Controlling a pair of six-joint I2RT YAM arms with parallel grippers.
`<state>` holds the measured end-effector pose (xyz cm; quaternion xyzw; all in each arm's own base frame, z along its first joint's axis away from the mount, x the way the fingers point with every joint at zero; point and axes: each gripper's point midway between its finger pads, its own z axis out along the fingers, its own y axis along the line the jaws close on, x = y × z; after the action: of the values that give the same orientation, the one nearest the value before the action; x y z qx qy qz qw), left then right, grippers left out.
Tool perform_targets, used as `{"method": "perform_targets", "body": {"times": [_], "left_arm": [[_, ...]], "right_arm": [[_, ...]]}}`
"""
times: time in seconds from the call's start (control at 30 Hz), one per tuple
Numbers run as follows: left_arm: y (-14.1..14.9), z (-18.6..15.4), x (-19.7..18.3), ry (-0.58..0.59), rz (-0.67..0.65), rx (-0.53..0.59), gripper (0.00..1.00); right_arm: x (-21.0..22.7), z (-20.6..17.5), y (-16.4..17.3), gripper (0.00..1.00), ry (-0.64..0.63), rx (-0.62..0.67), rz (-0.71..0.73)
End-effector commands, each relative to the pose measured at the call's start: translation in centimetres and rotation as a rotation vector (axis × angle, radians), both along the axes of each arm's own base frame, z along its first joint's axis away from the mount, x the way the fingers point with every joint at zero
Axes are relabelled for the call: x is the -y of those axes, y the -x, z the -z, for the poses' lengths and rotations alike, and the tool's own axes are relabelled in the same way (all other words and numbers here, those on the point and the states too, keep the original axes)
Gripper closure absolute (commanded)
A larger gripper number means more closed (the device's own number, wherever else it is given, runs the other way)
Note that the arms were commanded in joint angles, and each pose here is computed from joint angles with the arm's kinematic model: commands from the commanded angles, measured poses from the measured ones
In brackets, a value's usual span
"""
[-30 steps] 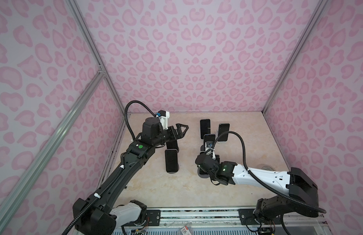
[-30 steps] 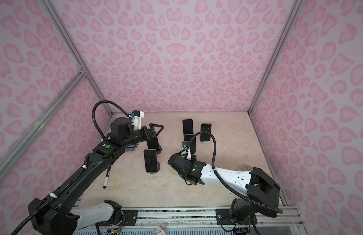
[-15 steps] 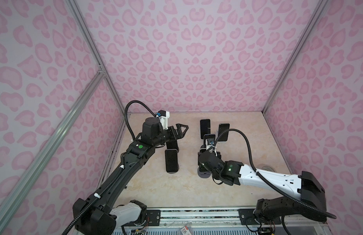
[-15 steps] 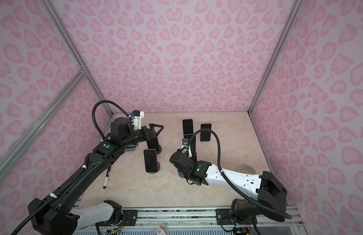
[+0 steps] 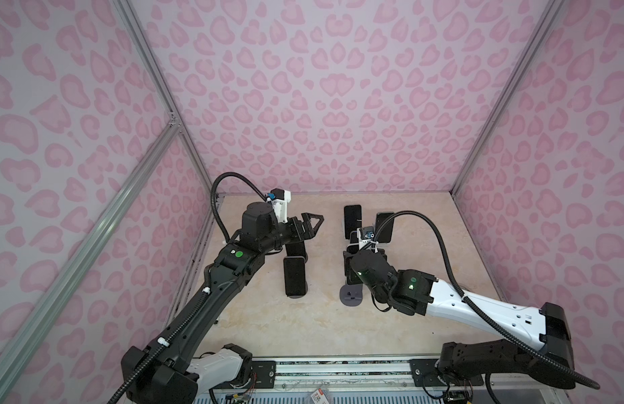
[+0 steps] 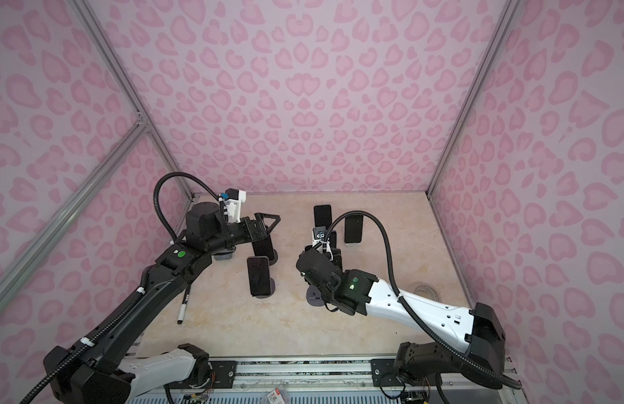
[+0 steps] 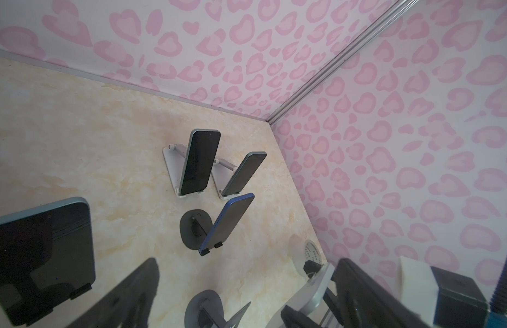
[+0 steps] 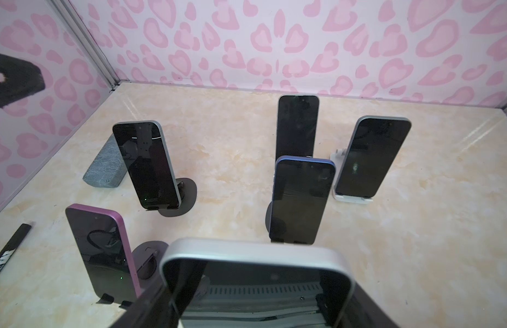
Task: Remove the phone from the phone stand
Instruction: Remove the phone from the phone stand, then place the phone to the middle-right of the table.
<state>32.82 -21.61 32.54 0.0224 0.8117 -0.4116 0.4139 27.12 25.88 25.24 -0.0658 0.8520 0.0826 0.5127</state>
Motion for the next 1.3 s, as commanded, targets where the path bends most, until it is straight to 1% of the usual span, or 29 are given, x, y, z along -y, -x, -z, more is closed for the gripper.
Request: {"method": "perform_targets", "body": {"times": [0.0, 0.1, 0.23, 0.47, 0.57, 0.83, 1.1, 1.27], "left_arm": [[-0.1, -1.1, 0.1, 0.007, 0.006, 0.049, 0.0], [-0.1, -1.0, 0.1, 0.008, 0.006, 0.045, 0.0], [-0.1, -0.9, 0.1, 0.008, 0.004, 0.042, 0.0], [-0.3, -0.6, 0.2, 0.01, 0.006, 0.029, 0.0], [-0.4, -0.3, 0.3, 0.009, 0.005, 0.018, 0.0], [-0.1, -0.5, 0.7, 0.032, 0.028, 0.011, 0.01], [0.0, -0.7, 0.7, 0.033, 0.027, 0.018, 0.01], [0.0, -0.7, 0.7, 0.031, 0.028, 0.019, 0.01]], "right_arm": [[1.7, -0.9, -0.4, 0.32, 0.06, 0.037, 0.03], [3.6, -1.1, -0.9, 0.33, 0.086, 0.048, 0.051], [7.4, 0.6, -1.7, 0.33, 0.111, 0.024, 0.113], [13.4, 4.0, -2.2, 0.33, 0.072, -0.05, 0.232], [14.8, 6.0, -1.9, 0.33, 0.064, -0.109, 0.255], [16.3, 10.3, -1.9, 0.33, 0.108, -0.261, 0.248], [15.6, 13.2, -3.0, 0.33, 0.104, -0.336, 0.217], [15.9, 15.3, -2.9, 0.33, 0.138, -0.43, 0.227]]}}
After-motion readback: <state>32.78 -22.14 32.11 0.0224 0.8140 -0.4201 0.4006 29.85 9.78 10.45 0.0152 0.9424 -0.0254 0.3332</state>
